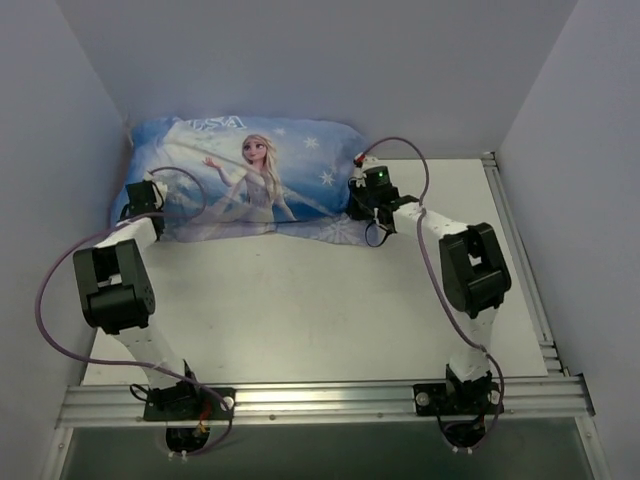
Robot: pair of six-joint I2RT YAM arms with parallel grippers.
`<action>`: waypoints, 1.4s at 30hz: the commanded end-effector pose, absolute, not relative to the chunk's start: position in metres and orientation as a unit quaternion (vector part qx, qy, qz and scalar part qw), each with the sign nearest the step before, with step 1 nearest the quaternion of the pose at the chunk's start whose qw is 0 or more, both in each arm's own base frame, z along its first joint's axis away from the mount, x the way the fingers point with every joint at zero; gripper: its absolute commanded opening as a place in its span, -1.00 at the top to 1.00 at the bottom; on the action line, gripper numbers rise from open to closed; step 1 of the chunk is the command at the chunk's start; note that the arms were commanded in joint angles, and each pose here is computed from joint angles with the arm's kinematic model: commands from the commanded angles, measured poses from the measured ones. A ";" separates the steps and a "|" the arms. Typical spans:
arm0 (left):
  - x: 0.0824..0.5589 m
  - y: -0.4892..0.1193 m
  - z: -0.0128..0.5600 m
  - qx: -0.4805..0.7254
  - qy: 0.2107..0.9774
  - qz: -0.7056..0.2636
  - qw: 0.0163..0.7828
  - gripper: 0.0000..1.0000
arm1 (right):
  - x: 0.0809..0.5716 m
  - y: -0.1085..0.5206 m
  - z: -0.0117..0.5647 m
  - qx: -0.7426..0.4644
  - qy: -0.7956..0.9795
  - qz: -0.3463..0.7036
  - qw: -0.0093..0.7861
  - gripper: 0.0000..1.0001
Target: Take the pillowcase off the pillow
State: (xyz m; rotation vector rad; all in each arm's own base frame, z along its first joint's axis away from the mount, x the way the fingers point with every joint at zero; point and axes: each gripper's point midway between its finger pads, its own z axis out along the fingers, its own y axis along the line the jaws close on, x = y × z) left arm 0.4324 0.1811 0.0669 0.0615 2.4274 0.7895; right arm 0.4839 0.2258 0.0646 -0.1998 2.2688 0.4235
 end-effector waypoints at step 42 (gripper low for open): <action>0.313 -0.078 0.355 0.273 0.846 -0.146 0.434 -0.88 | 0.563 0.065 0.215 0.320 0.803 0.242 0.441 1.00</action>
